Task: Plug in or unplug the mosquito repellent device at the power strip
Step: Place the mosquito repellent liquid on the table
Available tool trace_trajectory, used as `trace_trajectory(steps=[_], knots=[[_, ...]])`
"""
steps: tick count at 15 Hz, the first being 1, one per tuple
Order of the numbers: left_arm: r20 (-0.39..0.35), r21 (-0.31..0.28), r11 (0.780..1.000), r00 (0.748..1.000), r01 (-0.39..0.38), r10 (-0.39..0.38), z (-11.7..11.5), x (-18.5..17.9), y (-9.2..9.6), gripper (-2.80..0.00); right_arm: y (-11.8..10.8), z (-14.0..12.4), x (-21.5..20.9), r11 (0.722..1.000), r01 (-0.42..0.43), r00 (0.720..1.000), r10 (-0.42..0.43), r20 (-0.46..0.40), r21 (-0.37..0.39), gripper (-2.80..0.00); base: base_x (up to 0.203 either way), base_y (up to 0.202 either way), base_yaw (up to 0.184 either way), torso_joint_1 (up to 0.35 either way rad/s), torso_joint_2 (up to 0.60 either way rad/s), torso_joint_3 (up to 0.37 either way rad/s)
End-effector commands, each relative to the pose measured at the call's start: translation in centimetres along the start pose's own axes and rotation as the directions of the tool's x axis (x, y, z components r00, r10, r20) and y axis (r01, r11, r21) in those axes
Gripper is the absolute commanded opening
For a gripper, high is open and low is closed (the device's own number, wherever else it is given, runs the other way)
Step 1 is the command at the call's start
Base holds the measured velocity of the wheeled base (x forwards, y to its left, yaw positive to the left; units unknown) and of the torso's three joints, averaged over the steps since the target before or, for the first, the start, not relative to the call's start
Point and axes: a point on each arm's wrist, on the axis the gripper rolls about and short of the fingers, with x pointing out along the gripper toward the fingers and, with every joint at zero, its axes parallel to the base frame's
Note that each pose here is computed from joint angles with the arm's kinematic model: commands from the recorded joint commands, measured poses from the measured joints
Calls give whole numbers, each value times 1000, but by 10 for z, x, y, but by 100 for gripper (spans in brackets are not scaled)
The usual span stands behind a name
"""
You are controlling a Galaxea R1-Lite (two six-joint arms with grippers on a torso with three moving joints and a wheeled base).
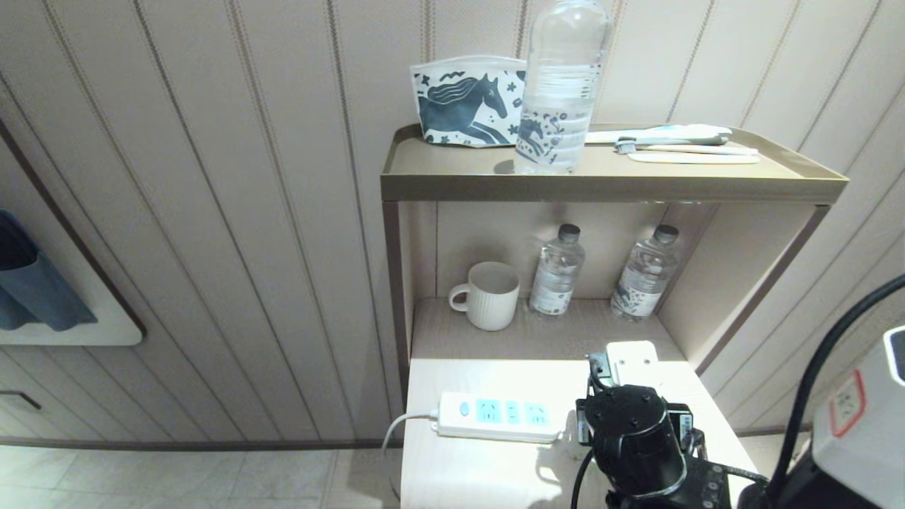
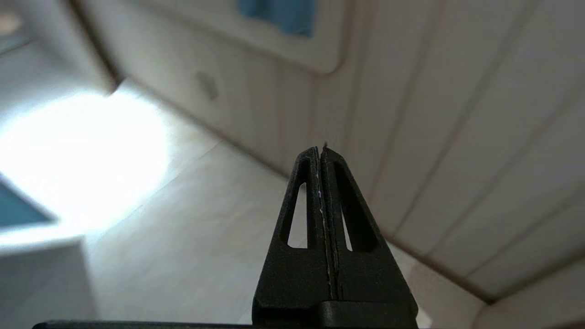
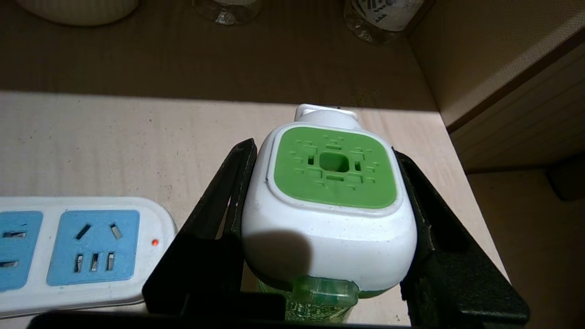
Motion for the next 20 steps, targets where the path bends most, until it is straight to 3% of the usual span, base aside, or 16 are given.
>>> trace_trajectory(steps=[1,6,9,20], knots=[[97,57,994,990,97,-102,-6,-9,5,-280,1,-4,2,1000,7,1000,-7,9,1,-280,0,0,0,0,0,0],[93,272,941,967,203,-236,-8,-10,3,-280,-4,-17,5,999,20,999,-21,42,26,-280,0,0,0,0,0,0],[95,270,940,966,207,-240,-8,-10,3,-280,-8,-32,14,998,61,996,-63,68,33,-280,0,0,0,0,0,0],[97,265,941,966,209,-241,-8,-10,3,-280,-6,-23,15,996,62,994,-67,90,58,-280,0,0,0,0,0,0]])
